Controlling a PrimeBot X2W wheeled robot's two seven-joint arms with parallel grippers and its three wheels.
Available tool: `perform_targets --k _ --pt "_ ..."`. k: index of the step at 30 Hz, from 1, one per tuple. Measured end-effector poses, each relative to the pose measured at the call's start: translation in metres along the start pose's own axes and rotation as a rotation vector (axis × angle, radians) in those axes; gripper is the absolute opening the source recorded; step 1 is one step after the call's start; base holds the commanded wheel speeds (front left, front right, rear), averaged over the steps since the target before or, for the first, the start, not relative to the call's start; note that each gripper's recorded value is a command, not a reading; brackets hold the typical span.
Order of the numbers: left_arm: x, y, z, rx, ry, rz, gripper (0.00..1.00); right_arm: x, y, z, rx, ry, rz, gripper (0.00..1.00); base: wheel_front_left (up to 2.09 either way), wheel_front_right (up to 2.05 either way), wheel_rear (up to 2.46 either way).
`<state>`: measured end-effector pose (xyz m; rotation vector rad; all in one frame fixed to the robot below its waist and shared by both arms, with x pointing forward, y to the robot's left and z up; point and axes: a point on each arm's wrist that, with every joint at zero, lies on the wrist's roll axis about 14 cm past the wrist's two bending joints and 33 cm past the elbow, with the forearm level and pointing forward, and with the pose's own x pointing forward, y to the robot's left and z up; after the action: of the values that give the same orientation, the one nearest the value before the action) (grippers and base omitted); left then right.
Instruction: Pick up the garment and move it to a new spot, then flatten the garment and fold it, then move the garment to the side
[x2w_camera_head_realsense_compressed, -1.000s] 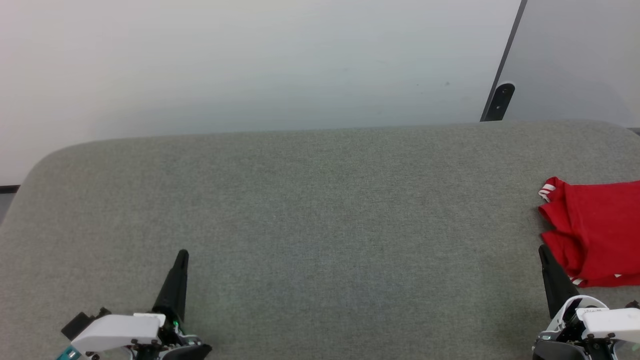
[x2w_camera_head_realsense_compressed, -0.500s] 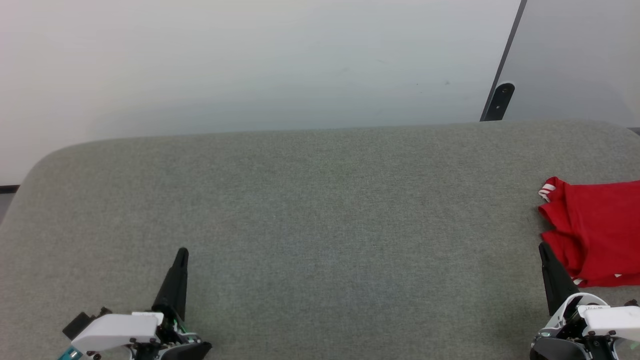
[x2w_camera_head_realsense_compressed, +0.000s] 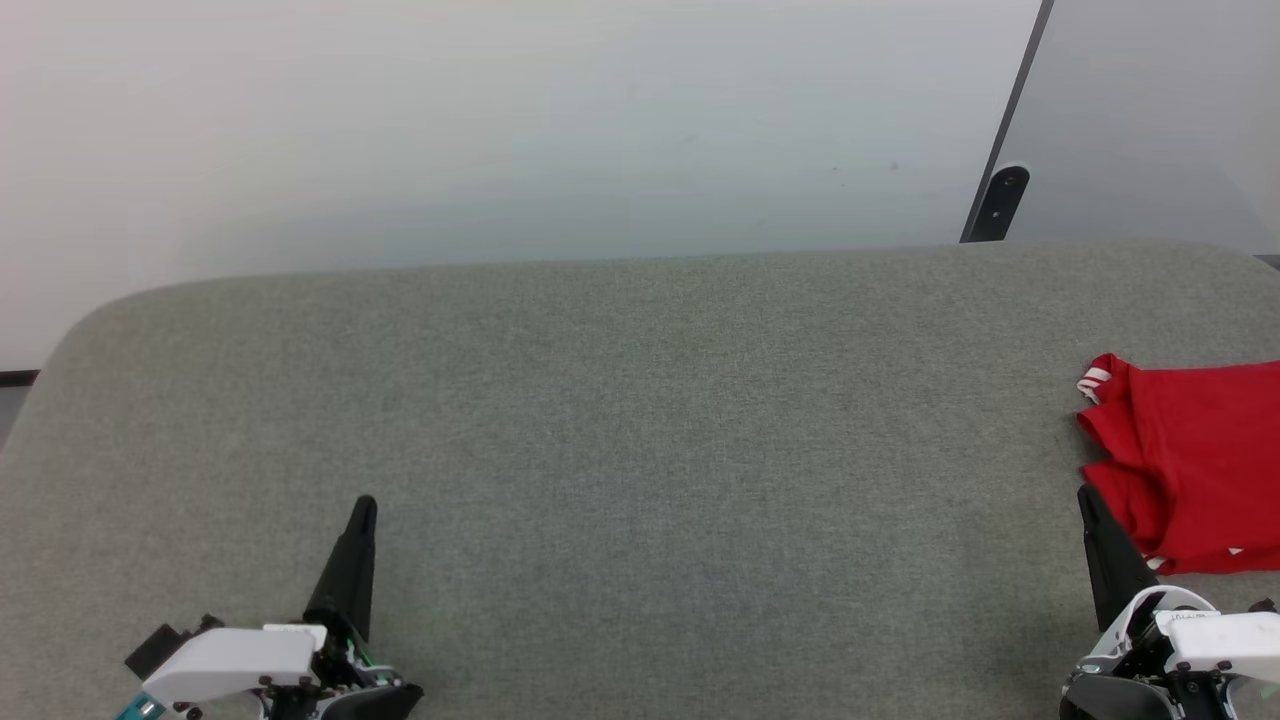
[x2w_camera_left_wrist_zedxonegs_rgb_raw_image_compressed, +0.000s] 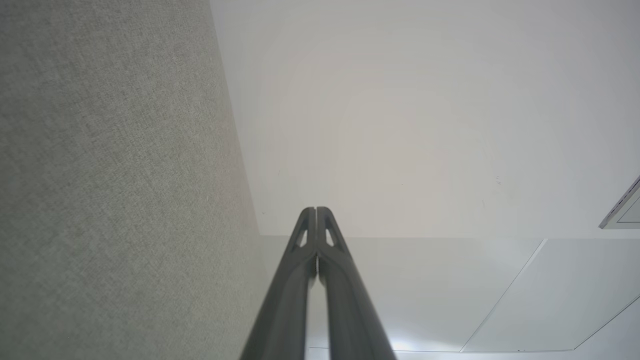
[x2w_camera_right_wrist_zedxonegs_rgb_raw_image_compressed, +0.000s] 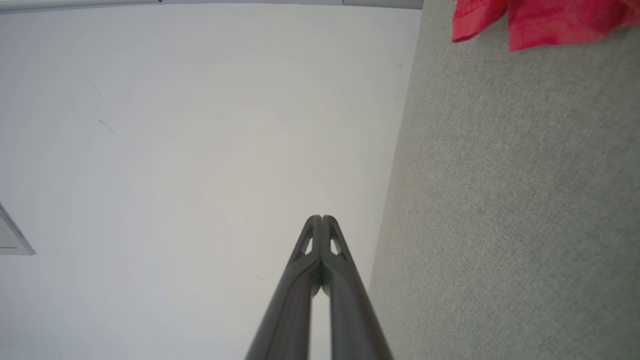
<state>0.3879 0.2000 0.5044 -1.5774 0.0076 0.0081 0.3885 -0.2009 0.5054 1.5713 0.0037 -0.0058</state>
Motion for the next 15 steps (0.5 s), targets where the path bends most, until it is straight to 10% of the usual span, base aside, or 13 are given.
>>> perform_targets --k 15 --pt "0.0 0.0 0.0001 -0.001 0.0 0.0 0.0 0.0 0.0 0.0 0.0 0.0 0.0 0.0 0.0 0.0 0.0"
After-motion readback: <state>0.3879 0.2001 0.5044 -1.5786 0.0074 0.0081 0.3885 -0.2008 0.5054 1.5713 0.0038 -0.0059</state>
